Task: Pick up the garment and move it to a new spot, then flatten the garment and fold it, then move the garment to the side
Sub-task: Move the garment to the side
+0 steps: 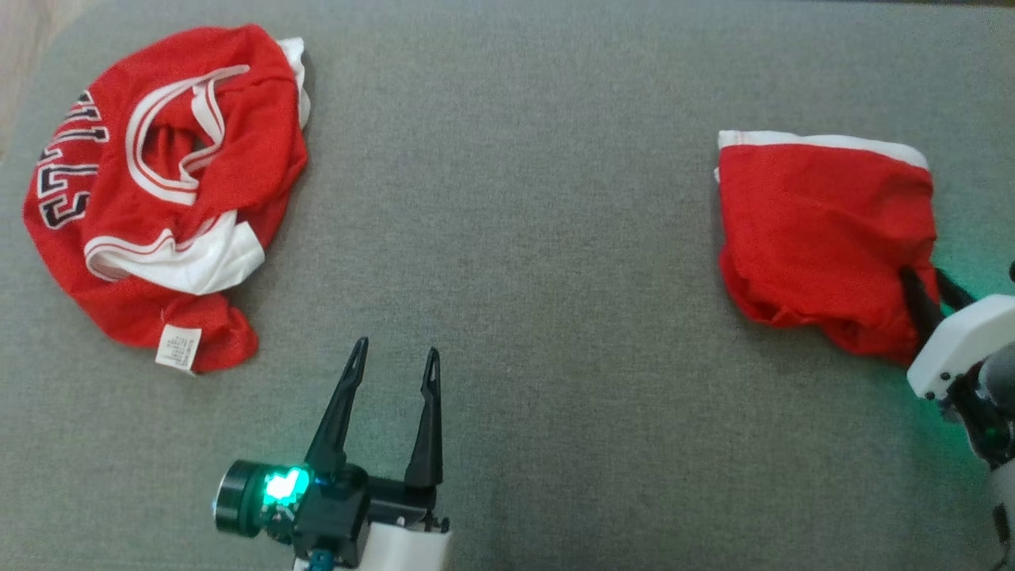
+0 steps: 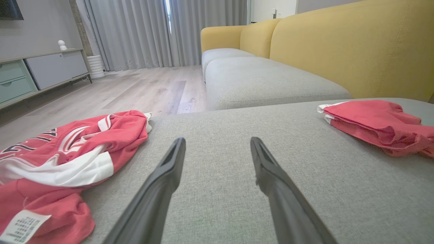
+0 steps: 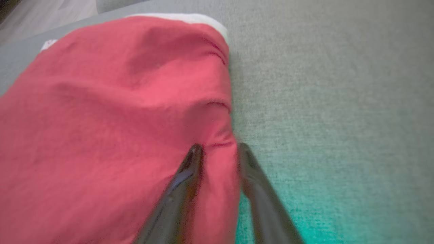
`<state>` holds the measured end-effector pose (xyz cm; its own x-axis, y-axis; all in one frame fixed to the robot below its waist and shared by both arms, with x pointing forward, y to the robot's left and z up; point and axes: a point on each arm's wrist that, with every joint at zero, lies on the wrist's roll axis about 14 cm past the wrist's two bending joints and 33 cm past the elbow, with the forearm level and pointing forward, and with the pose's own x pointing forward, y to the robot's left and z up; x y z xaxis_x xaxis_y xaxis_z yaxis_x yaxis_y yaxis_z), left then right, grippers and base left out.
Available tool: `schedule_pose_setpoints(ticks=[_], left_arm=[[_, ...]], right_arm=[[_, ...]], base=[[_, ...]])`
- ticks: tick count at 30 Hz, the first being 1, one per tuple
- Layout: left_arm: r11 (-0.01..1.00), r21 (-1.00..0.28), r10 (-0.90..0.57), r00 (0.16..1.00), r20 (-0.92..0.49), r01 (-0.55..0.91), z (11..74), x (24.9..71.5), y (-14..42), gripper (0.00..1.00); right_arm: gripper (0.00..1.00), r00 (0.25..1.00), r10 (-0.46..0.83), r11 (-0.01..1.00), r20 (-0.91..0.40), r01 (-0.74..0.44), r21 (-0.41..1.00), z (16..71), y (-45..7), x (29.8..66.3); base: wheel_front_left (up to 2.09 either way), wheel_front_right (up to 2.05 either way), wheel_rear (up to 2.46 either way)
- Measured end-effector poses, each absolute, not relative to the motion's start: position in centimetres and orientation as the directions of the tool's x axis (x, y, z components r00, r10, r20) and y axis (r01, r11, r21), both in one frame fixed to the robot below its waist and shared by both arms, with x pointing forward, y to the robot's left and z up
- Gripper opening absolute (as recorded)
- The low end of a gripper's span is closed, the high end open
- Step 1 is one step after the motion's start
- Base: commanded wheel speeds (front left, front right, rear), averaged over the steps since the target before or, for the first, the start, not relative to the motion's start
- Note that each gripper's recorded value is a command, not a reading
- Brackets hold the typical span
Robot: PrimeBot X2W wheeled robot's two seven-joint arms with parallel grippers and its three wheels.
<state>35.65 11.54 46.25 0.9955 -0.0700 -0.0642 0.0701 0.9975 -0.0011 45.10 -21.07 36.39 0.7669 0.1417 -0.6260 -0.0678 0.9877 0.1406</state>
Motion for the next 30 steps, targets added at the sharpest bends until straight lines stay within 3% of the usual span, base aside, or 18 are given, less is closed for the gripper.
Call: schedule_pose_setpoints(ticks=[3,8,16,25,26,27,28,30], left_arm=[[0.997,-0.007,-0.071,0.995,-0.076,0.071,45.8,36.4,11.3,1.0],[0.995,-0.021,-0.095,0.994,-0.05,0.094,46.2,38.4,10.5,1.0],[0.981,-0.067,-0.177,0.981,0.074,0.182,48.5,43.2,7.6,1.0],[0.961,-0.096,-0.257,0.965,0.056,0.261,45.5,46.8,4.9,1.0],[0.96,-0.099,-0.259,0.965,0.05,0.263,45.1,46.8,4.8,1.0],[0.959,-0.102,-0.261,0.964,0.045,0.264,44.9,46.9,4.7,1.0],[0.959,-0.102,-0.263,0.964,0.041,0.266,44.8,46.9,4.7,1.0],[0.959,-0.096,-0.263,0.964,0.039,0.266,44.8,46.8,4.7,1.0]], right_arm=[[0.0,0.742,0.167,0.983,-0.649,-0.074,0.168,35.5,-20.6,45.4],[0.0,0.772,0.118,0.992,-0.625,-0.067,0.104,36.3,-23.6,47.1],[0.0,0.824,-0.1,0.99,-0.557,0.027,-0.137,39.9,-34.2,49.8],[0.0,0.753,-0.33,0.917,-0.57,0.114,-0.381,40.2,-43.9,48.9],[0.09,0.752,-0.344,0.91,-0.562,0.12,-0.397,40.4,-44.4,48.8],[0.77,0.755,-0.355,0.902,-0.551,0.121,-0.415,40.6,-44.8,48.9],[1.0,0.761,-0.362,0.895,-0.539,0.123,-0.428,40.9,-45.0,49.0],[1.0,0.785,-0.373,0.884,-0.495,0.138,-0.447,41.9,-45.4,49.4]], base=[[0.0,0.0,0.0],[0.0,0.0,0.0],[0.0,0.0,0.0],[0.0,0.0,0.0],[0.0,0.0,0.0],[0.0,0.0,0.0],[0.0,0.0,0.0],[0.0,0.0,0.0]])
